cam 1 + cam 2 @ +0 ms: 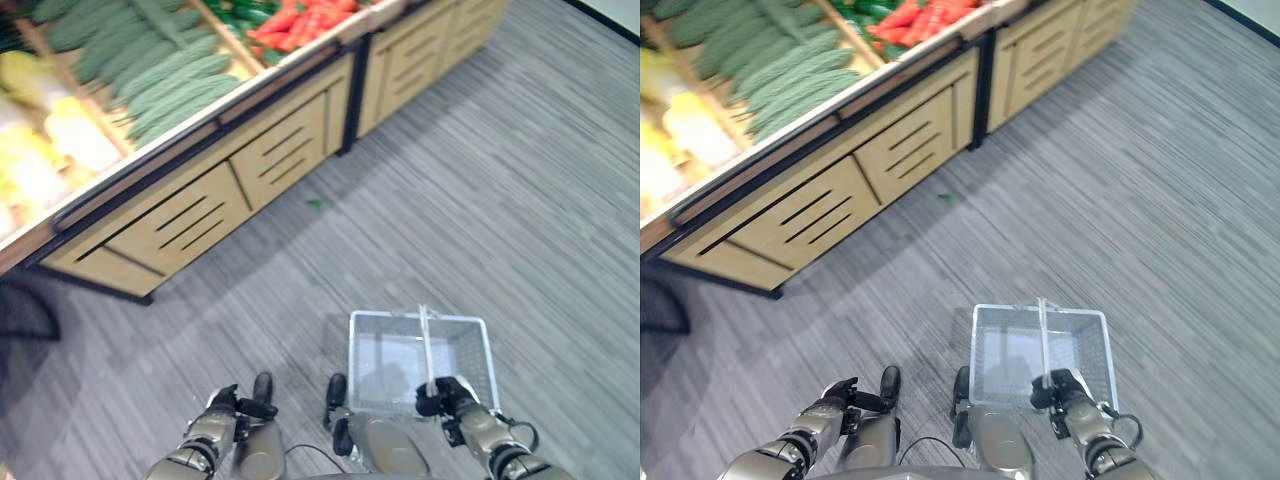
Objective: Get the vegetables into the basket
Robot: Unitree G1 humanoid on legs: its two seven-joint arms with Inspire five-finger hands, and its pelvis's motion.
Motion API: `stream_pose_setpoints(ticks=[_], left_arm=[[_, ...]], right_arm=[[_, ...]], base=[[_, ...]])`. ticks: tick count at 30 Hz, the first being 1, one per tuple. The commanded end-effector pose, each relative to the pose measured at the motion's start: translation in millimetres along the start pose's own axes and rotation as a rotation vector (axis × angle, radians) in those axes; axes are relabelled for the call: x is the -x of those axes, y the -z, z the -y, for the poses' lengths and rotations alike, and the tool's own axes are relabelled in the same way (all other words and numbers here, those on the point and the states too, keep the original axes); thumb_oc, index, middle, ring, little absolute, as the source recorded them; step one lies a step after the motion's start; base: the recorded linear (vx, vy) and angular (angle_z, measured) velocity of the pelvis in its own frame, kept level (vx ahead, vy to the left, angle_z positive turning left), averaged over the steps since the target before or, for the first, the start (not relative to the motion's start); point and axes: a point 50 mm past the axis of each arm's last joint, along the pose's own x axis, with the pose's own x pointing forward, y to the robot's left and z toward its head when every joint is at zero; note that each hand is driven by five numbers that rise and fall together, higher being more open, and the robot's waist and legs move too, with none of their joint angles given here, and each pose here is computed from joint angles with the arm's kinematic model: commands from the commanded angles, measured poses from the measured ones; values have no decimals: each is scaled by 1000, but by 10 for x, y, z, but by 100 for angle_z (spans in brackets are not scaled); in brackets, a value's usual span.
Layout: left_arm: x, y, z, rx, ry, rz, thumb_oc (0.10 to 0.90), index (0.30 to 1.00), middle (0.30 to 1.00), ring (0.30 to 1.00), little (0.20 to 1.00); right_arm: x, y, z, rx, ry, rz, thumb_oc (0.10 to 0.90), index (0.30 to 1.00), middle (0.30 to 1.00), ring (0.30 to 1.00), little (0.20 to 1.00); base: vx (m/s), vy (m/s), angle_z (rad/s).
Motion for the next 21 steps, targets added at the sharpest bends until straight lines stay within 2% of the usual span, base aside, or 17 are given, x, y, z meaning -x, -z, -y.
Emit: stream_pose_setpoints(ticks=[1,6,14,18,21], left_arm=[[-9,-145,-2,4,5,36,900,1000,1000,1000,1000],[-14,-8,-79,-14,-15,-6,900,1000,1000,1000,1000],[-27,-26,-281,-17,-73,0,900,1000,1000,1000,1000],[-30,-52,-305,-10,-83,2,900,1000,1000,1000,1000],[-31,-18,-345,1,-95,-11,900,1000,1000,1000,1000]], right_arm=[[69,394,70,20,22,-112,400,300,300,300,300],[68,383,-30,39,-6,-120,400,300,300,300,300],[48,237,-153,67,-41,-85,400,300,300,300,300],[41,155,-196,53,-58,-55,400,300,300,300,300],[42,111,-250,51,-76,-39,400,300,300,300,300]], base=[[51,162,91],[73,180,-7],[8,238,-9],[65,241,29],[197,-29,92]])
